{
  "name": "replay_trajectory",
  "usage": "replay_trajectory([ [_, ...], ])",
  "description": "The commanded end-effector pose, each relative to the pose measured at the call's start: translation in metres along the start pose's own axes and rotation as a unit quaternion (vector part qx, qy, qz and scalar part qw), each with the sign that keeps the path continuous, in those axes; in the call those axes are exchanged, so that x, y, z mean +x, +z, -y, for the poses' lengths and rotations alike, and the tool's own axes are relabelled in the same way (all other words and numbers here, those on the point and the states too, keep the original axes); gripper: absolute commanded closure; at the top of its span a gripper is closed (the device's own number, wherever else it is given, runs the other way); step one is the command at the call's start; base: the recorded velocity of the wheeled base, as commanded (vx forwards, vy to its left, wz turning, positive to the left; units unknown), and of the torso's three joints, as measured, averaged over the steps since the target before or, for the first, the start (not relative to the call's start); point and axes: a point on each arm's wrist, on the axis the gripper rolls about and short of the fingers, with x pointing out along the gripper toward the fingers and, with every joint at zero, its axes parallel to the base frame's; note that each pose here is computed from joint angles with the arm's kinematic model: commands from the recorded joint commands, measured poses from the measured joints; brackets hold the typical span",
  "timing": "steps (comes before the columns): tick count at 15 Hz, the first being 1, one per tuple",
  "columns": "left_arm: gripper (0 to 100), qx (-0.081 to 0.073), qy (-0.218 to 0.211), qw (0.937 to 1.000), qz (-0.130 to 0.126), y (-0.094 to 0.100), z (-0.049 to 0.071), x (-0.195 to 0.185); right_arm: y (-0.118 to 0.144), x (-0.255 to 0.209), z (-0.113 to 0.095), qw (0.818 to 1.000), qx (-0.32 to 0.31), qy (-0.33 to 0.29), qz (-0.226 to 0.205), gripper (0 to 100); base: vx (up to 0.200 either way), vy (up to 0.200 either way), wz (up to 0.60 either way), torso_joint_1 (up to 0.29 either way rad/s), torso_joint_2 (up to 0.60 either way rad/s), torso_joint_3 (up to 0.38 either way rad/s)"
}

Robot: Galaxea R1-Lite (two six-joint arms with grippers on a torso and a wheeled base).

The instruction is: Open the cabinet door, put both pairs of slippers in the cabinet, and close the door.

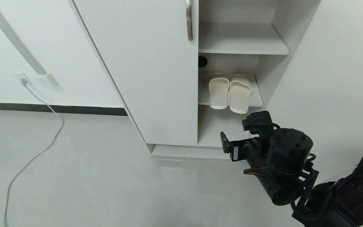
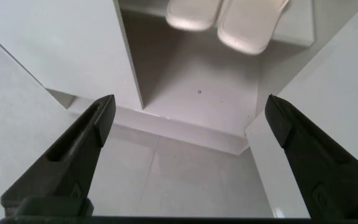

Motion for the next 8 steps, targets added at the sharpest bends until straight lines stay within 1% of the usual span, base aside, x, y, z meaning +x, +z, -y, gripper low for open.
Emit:
replay_trajectory([
  [1, 100, 0.000, 0.000, 1.0000, 0.000, 0.0001, 0.0000, 0.0001, -0.0018, 0.0006, -0.0006, 1.000, -0.002, -0.001, -0.002, 0, 0.000, 0.000, 0.00, 0.002, 0.00, 0.188],
  [8, 100, 0.000, 0.001, 1.0000, -0.001, -0.0001, 0.0000, 0.0001, -0.0009, 0.0004, -0.0010, 1.000, -0.001, 0.000, -0.001, 0, 0.000, 0.000, 0.00, 0.000, 0.00, 0.201],
])
